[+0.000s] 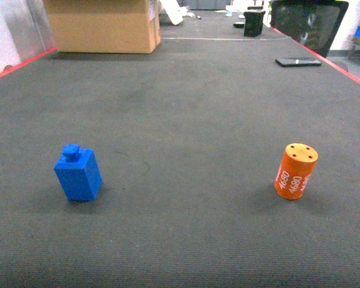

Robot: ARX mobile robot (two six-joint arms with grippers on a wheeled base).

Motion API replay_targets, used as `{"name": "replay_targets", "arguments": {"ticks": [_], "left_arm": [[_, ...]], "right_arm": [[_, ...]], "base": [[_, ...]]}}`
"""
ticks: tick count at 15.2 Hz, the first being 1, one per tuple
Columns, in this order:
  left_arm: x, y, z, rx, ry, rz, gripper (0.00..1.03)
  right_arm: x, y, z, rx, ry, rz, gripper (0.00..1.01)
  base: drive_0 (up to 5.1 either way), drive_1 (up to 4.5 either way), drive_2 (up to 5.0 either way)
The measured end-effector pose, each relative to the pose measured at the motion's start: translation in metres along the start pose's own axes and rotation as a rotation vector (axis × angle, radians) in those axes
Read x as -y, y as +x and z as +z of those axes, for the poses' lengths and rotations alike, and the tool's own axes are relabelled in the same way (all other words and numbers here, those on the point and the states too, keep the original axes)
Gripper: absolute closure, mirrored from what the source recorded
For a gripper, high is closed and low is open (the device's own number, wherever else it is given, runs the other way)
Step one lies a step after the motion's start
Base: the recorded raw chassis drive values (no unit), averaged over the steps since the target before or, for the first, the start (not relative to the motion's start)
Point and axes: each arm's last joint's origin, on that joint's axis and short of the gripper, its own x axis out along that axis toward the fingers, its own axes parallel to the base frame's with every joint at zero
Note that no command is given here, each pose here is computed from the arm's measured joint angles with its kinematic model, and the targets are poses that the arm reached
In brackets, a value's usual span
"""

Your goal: Sort blue parts and orange caps into right shelf containers

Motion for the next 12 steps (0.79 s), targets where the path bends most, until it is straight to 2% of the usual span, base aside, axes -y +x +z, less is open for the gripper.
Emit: {"name": "replay_targets", "arguments": {"ticks": [12], "left_arm": [[0.0000,0.0001,-0.0016,-0.012,0.000,0.000,0.05]], "right_arm": [[0.0000,0.0000,-0.0008,-0.008,0.000,0.000,0.03]], "base": [[0.0,0.00,0.0]]}}
